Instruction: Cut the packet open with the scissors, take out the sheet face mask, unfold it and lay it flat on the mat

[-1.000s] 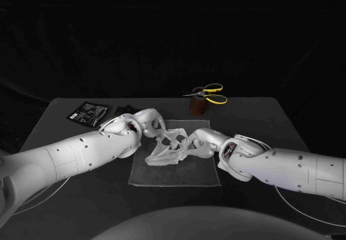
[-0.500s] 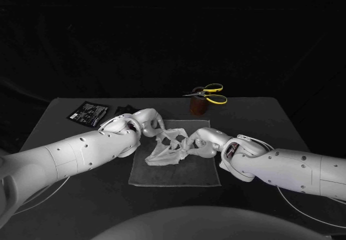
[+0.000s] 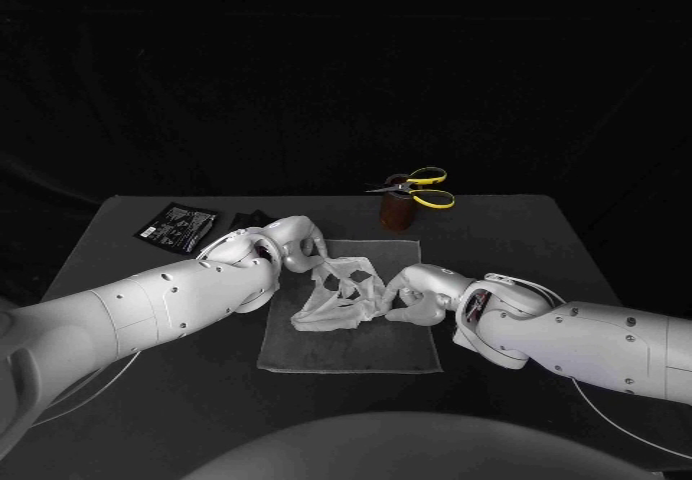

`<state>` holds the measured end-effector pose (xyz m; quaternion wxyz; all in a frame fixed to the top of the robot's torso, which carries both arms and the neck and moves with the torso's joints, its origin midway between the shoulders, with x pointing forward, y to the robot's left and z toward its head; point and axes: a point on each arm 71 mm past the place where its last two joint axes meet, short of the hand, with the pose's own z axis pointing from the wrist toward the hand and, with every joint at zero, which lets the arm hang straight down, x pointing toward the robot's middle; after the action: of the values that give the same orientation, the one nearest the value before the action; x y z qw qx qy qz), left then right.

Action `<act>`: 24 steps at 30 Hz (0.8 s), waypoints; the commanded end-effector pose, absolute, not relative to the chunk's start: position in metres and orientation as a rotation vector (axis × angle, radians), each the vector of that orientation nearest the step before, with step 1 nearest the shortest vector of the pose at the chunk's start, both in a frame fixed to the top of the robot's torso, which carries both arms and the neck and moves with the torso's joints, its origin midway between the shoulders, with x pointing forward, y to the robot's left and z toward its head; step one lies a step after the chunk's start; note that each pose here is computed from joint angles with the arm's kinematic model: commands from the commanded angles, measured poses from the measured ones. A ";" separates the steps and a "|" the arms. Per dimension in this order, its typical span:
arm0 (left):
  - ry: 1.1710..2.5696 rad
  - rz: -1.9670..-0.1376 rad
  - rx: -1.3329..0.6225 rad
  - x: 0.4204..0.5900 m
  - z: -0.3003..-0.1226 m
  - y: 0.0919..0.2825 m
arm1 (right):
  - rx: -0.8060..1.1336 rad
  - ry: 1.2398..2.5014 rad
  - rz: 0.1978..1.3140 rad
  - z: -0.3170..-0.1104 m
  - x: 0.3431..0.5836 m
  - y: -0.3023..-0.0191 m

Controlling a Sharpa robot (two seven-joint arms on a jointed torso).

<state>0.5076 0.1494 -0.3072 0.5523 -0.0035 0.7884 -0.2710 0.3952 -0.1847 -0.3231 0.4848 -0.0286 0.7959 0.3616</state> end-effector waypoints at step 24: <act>1.863 -0.641 0.008 0.511 -0.308 0.148 | -0.200 2.030 0.826 -0.327 0.386 -0.207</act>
<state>0.5111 0.1502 -0.3088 0.5543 -0.0034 0.7886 -0.2663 0.3881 -0.2076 -0.3247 0.4673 -0.0580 0.8138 0.3405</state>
